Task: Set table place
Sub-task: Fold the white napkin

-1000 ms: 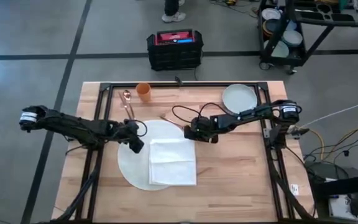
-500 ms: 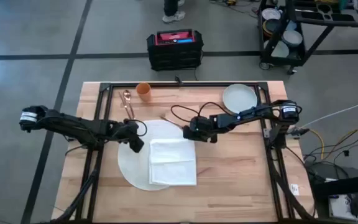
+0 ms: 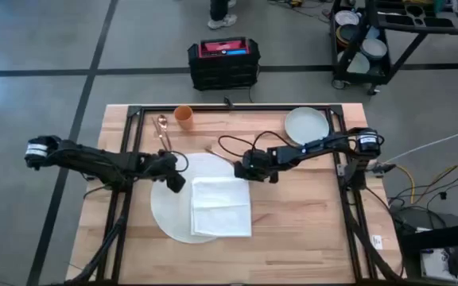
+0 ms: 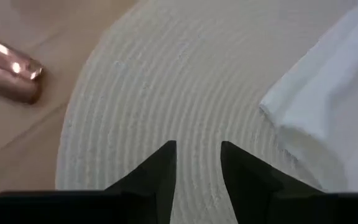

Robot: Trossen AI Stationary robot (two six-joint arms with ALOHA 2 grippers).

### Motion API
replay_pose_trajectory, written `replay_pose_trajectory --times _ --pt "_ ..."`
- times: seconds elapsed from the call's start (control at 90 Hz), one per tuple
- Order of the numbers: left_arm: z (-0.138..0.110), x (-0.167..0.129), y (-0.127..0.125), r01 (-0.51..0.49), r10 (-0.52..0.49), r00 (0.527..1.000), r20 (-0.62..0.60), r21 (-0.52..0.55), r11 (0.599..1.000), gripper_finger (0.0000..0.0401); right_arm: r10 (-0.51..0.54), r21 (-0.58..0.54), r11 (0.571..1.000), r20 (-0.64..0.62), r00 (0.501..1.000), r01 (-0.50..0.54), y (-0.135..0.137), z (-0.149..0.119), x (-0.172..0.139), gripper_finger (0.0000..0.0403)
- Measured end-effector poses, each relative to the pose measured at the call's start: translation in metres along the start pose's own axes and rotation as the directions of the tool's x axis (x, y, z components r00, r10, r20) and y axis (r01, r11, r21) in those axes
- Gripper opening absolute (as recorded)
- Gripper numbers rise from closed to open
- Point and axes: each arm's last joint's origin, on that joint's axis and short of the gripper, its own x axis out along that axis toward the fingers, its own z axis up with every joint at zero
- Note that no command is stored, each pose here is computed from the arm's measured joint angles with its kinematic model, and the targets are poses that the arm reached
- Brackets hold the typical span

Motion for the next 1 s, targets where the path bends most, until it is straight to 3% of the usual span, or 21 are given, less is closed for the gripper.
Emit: replay_pose_trajectory --times 0.111,0.222,0.511,0.689,0.844,1.0 --pt "0.012 0.004 -0.005 0.096 -0.094 0.994 0.06 -0.03 0.995 0.0119 0.0 0.0 1.0 0.0 1.0 0.0 0.0 0.0 0.0 0.0003" --pt "0.018 0.01 -0.01 0.208 -0.208 0.978 0.025 0.002 0.978 0.0116 -0.001 0.0 1.0 0.001 1.0 0.001 0.0 0.0 0.0 0.0007" --pt "0.017 0.037 -0.012 0.283 -0.282 0.954 -0.104 0.001 0.959 0.0101 -0.001 -0.001 1.0 0.003 1.0 0.001 0.0 0.0 0.0 0.0002" --pt "0.024 0.037 -0.014 0.324 -0.324 0.942 -0.083 -0.01 0.946 0.0107 0.0 -0.001 1.0 0.003 1.0 0.0 0.0 0.0 0.0 0.0001" --pt "0.042 0.023 -0.015 0.393 -0.391 0.92 -0.036 0.053 0.918 0.0123 0.0 -0.004 1.0 0.002 1.0 0.0 0.0 0.0 0.0 0.0" --pt "0.044 0.018 -0.009 0.402 -0.385 0.914 -0.128 0.146 0.904 0.0145 0.0 -0.017 1.0 0.0 1.0 0.0 0.0 0.0 0.0 0.0"
